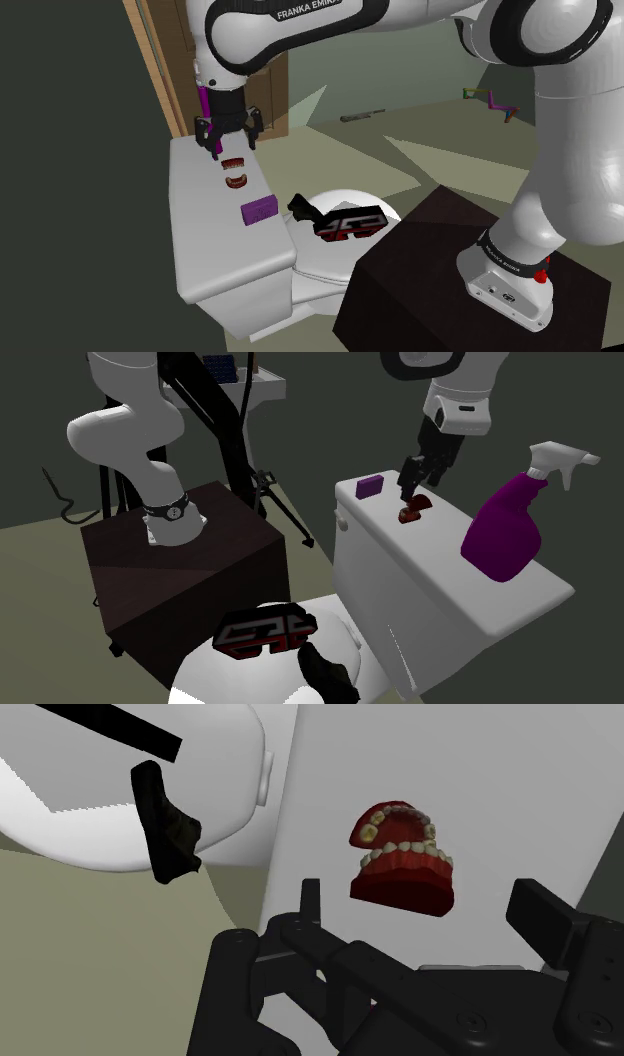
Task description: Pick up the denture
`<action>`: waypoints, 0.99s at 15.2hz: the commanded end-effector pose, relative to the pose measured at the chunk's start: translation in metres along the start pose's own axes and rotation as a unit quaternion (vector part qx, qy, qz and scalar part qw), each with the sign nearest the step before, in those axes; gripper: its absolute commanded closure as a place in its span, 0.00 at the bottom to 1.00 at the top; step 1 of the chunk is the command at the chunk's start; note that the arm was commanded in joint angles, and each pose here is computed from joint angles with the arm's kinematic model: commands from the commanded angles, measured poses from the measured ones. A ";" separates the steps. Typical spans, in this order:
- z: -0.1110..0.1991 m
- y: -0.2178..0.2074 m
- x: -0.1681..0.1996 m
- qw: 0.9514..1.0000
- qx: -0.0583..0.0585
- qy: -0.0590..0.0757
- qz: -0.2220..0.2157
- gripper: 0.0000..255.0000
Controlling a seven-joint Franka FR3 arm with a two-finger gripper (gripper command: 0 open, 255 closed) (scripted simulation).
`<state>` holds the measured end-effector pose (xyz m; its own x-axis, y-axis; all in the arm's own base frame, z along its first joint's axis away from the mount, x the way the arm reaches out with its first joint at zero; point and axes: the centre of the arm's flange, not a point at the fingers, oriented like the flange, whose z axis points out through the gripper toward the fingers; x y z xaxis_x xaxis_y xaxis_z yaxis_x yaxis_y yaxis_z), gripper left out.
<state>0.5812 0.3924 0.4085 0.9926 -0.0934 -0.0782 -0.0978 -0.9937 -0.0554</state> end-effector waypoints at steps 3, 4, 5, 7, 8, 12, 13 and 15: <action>0.020 -0.003 0.004 1.000 0.000 -0.001 0.000 0.00; 0.025 -0.003 0.004 1.000 0.000 -0.001 0.000 0.00; 0.030 -0.003 0.005 1.000 0.000 -0.001 0.000 0.00; 0.039 -0.002 0.005 1.000 0.000 -0.001 0.000 0.00; 0.039 -0.002 0.006 1.000 0.000 -0.001 0.000 0.00; 0.038 -0.002 0.005 1.000 0.000 -0.001 0.000 1.00; 0.038 -0.002 0.005 1.000 0.000 -0.001 0.000 1.00; 0.038 -0.002 0.005 1.000 0.000 -0.001 0.000 1.00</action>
<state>0.5841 0.3966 0.3708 0.9925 -0.0935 -0.0785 -0.0980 -0.9936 -0.0563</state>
